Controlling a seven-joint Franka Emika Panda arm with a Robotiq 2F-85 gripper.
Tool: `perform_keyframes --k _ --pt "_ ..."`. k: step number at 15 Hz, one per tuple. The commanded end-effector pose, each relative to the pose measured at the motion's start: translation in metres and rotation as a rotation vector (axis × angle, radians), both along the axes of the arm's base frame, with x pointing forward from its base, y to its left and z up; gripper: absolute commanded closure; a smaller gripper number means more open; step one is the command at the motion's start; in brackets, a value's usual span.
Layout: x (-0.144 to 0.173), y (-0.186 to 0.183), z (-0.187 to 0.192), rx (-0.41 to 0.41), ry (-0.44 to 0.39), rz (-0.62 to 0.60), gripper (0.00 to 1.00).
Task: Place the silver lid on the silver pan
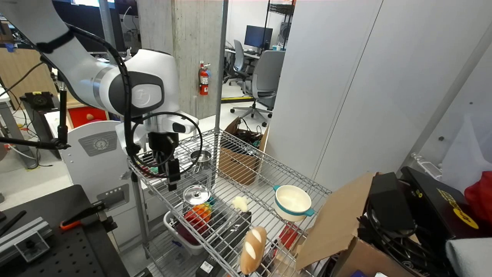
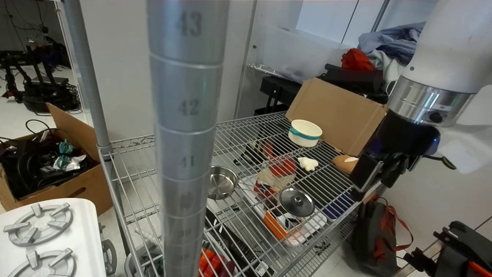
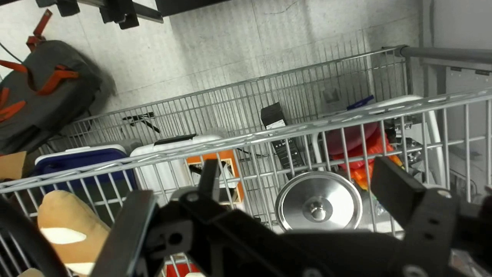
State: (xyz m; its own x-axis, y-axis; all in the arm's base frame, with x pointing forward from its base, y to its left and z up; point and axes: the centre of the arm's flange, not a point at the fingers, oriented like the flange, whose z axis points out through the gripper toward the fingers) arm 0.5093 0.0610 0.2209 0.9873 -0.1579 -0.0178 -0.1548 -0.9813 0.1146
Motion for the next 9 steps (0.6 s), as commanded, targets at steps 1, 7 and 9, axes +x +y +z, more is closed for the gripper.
perform_keyframes --k 1,7,9 --pt "0.033 -0.013 -0.024 -0.008 -0.035 -0.020 0.00" --pt "0.077 -0.023 -0.070 -0.009 -0.032 -0.054 0.00" --pt "0.087 -0.019 -0.085 -0.006 -0.026 -0.056 0.00"
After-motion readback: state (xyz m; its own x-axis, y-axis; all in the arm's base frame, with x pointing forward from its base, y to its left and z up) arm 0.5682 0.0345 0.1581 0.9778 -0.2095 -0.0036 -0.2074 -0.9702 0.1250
